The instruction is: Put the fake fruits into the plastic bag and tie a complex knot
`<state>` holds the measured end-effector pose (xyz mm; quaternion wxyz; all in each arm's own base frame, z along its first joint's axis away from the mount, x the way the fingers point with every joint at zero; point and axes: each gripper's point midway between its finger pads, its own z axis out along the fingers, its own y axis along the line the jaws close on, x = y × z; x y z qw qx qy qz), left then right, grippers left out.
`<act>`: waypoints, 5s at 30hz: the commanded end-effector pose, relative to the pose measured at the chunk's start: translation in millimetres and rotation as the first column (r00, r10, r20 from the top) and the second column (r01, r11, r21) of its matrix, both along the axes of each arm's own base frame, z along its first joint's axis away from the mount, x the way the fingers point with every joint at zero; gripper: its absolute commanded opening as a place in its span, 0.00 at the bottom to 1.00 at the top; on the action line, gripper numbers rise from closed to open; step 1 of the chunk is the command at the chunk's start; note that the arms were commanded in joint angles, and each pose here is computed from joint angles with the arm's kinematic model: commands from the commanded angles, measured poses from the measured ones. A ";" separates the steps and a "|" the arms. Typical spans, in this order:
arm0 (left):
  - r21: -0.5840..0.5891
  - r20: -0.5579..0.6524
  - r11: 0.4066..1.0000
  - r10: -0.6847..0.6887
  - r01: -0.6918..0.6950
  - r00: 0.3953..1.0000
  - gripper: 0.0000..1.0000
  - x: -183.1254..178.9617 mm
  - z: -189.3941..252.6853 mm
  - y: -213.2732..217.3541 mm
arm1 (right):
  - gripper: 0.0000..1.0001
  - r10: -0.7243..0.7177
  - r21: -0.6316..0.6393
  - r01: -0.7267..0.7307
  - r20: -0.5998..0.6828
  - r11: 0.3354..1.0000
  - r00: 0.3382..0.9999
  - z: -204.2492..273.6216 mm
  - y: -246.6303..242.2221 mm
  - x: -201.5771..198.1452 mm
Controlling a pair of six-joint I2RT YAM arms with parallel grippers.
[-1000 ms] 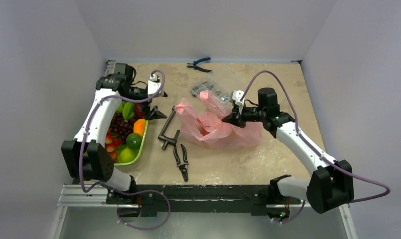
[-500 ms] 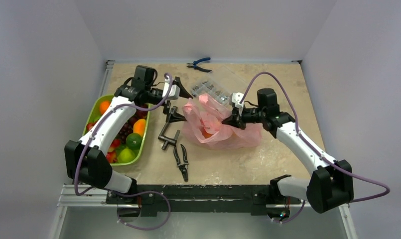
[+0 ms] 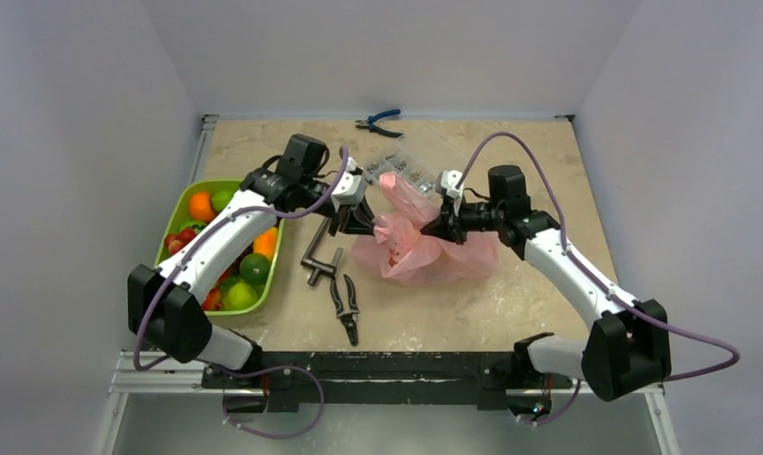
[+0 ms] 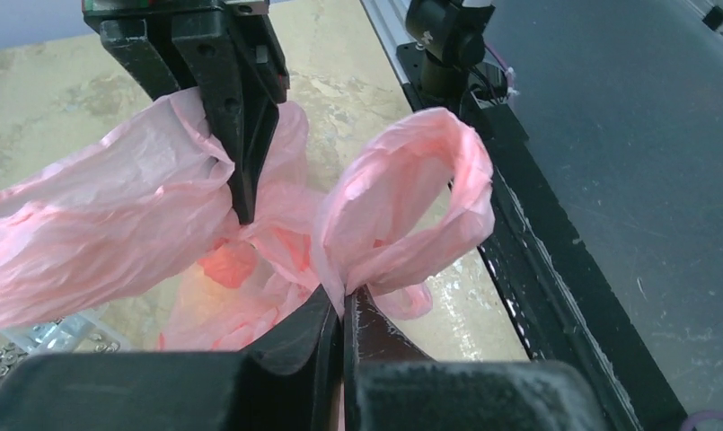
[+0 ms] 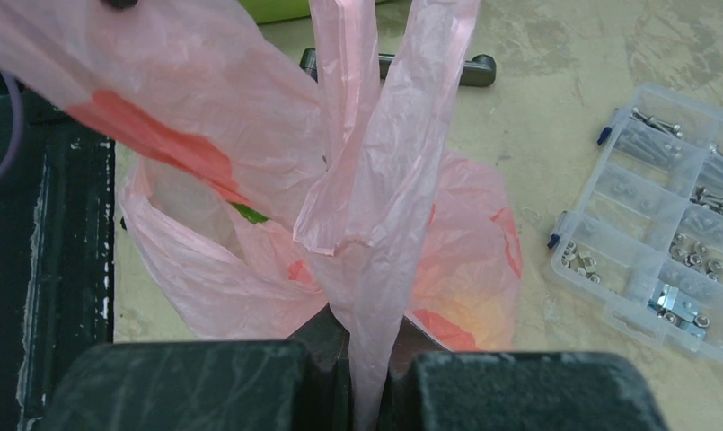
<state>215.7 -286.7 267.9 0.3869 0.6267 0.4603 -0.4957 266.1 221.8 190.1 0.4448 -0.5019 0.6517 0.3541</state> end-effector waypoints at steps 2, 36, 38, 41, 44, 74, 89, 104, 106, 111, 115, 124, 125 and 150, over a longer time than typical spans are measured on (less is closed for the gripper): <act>0.081 -0.015 0.985 0.155 -0.153 0.988 0.00 14.0 -8.8 -29.6 | 0.00 -0.017 0.069 0.020 -0.045 0.997 0.999 22.5 10.3 12.9; 0.182 0.098 0.944 0.260 -0.274 0.961 0.00 42.9 -36.6 -75.4 | 0.37 0.081 0.110 -0.067 -0.135 0.992 0.987 33.3 20.6 0.5; 0.204 0.129 0.944 0.237 -0.259 0.963 0.01 42.0 -39.5 -70.1 | 0.25 0.093 0.101 -0.082 -0.119 0.992 0.988 32.9 19.2 -1.3; 0.249 0.140 0.933 0.230 -0.259 0.963 0.17 45.7 -44.8 -55.9 | 0.08 0.100 0.085 -0.091 -0.100 0.992 0.990 31.6 17.1 -2.8; 0.267 0.110 0.926 0.246 -0.267 0.963 0.43 51.1 -41.9 -34.0 | 0.00 0.094 0.069 -0.088 -0.084 0.994 0.992 30.2 14.7 -2.6; 0.134 0.343 0.973 0.132 -0.187 0.930 0.73 91.6 10.1 -6.0 | 0.00 0.143 0.040 -0.144 0.037 0.989 0.989 25.3 11.7 -5.2; 0.064 0.343 0.978 0.167 -0.200 0.924 0.00 85.8 42.6 -11.0 | 0.12 0.090 -0.005 -0.090 0.007 0.996 0.996 -1.4 7.9 5.9; -0.015 0.002 0.955 0.295 -0.295 0.955 0.00 71.1 91.8 -13.9 | 0.00 0.013 0.004 -0.013 -0.054 1.000 0.998 -6.9 5.3 18.4; -0.025 -0.103 0.948 0.313 -0.317 0.944 0.00 59.5 92.4 -21.9 | 0.00 -0.041 0.046 0.045 -0.085 0.998 0.996 5.2 7.1 25.7; 0.054 -0.319 0.916 0.392 -0.397 0.863 0.00 30.0 60.7 -45.3 | 0.00 -0.170 0.139 0.201 -0.203 0.970 0.964 25.3 9.2 32.7; 0.154 -0.455 0.898 0.435 -0.412 0.777 0.00 14.6 28.3 -63.9 | 0.00 -0.233 0.177 0.294 -0.299 0.939 0.925 27.4 8.0 30.2; -0.016 -0.190 0.946 0.314 -0.322 0.930 0.33 11.7 65.6 -18.6 | 0.00 -0.143 0.132 0.178 -0.238 0.975 0.961 13.7 2.7 0.5; -0.018 -0.037 0.958 0.285 -0.286 0.958 0.41 13.2 69.6 -8.0 | 0.00 -0.128 0.126 0.157 -0.212 0.980 0.969 13.6 2.4 -0.9; 0.120 0.936 0.992 -0.096 -0.049 0.338 1.00 24.2 24.9 -21.8 | 0.00 0.016 0.083 0.002 -0.212 0.997 0.977 4.9 7.7 -9.7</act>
